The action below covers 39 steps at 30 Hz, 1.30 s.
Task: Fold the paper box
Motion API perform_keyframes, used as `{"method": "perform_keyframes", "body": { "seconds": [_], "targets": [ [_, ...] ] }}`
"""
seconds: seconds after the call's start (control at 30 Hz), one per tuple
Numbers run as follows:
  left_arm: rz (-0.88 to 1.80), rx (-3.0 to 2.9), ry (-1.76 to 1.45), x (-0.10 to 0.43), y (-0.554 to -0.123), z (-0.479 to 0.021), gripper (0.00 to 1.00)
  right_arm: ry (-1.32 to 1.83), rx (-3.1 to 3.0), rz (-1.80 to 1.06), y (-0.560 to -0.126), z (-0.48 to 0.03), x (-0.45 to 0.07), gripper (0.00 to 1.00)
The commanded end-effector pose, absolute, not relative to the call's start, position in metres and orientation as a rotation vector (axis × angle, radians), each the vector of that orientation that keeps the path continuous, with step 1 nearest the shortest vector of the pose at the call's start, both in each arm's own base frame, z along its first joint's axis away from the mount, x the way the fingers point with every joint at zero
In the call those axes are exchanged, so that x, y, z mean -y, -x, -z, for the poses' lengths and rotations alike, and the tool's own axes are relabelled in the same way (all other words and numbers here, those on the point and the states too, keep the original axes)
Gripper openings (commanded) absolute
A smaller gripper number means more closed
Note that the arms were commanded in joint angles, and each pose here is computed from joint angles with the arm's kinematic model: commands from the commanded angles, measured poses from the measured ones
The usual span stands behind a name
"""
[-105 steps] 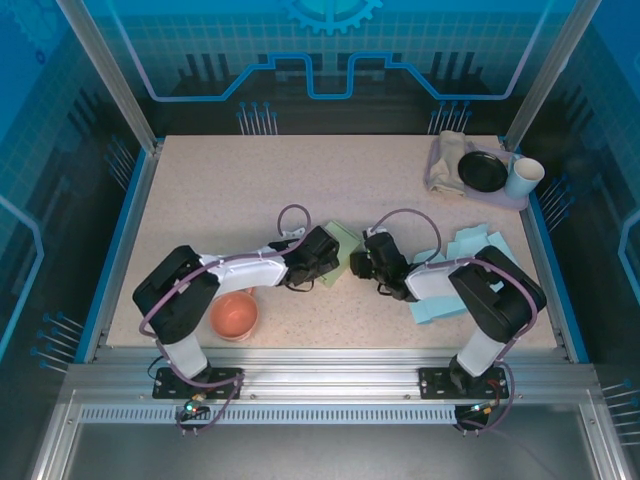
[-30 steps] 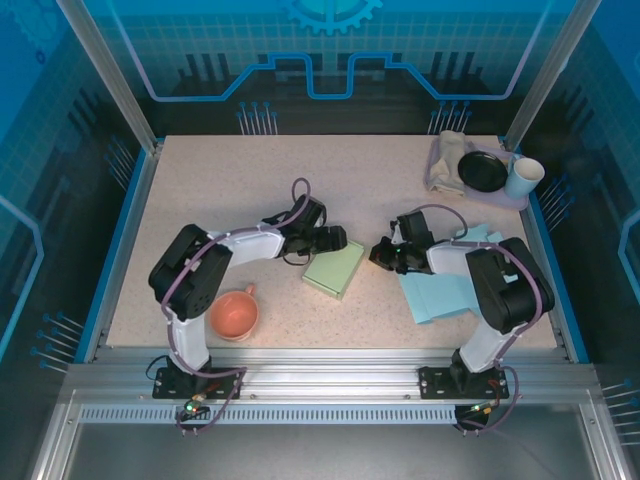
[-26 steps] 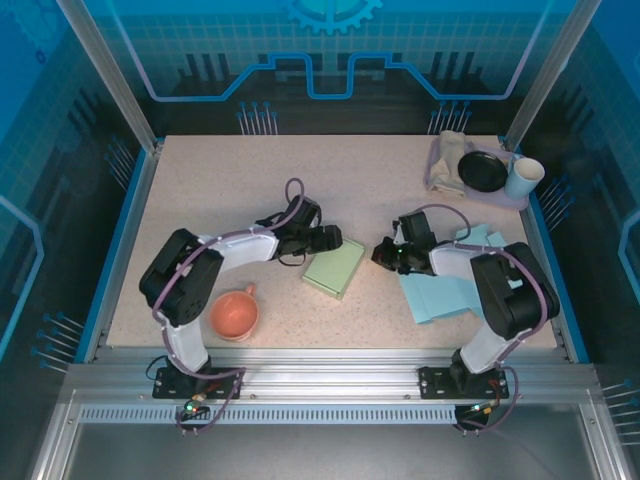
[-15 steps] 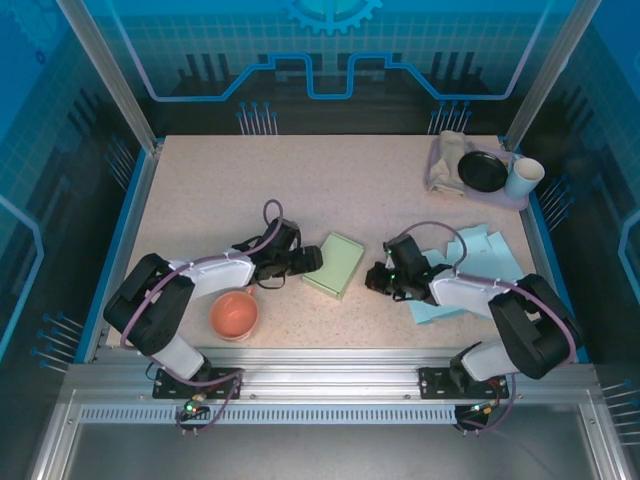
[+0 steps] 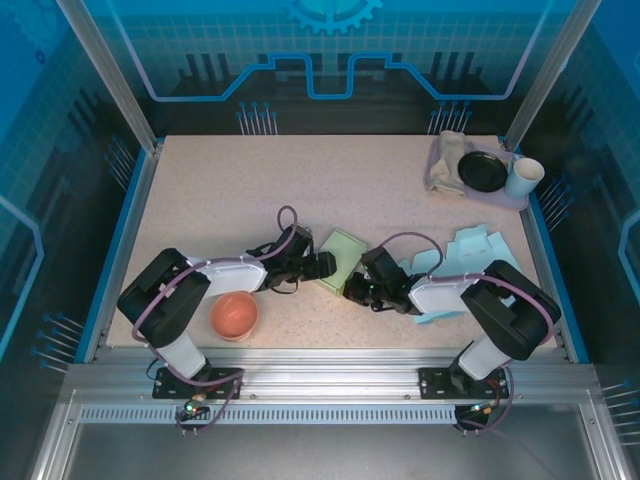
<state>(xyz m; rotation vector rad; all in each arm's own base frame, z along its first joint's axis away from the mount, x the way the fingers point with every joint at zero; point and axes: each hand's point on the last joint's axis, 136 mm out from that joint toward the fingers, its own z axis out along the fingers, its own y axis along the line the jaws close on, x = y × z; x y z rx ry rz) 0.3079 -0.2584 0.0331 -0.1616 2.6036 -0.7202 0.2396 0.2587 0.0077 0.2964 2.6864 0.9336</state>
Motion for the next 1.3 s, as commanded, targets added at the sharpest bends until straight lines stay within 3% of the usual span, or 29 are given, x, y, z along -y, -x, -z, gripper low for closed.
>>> {"method": "perform_keyframes", "body": {
  "seconds": [0.0,0.27,0.7,1.07,1.27],
  "targets": [
    [0.826,-2.676,0.127,0.284,-0.285,-0.020,0.81,-0.346,-2.744,-0.925,-0.233,0.023,-0.265,0.00],
    [1.058,-2.697,0.109,0.341,-0.250,-0.022,0.81,-0.423,-2.703,-1.005,-0.236,0.020,-0.270,0.00],
    [1.175,-2.704,0.241,0.361,-0.237,-0.019,0.81,-0.544,-2.599,-1.131,-0.240,0.002,-0.272,0.00],
    [0.743,-2.629,0.327,0.280,-0.310,-0.038,0.82,-0.465,-2.633,-0.788,-0.235,0.001,-0.228,0.00],
    [0.601,-2.564,0.371,0.243,-0.335,-0.059,0.83,-0.317,-2.621,-0.528,-0.236,-0.013,-0.191,0.10]
  ]
}}
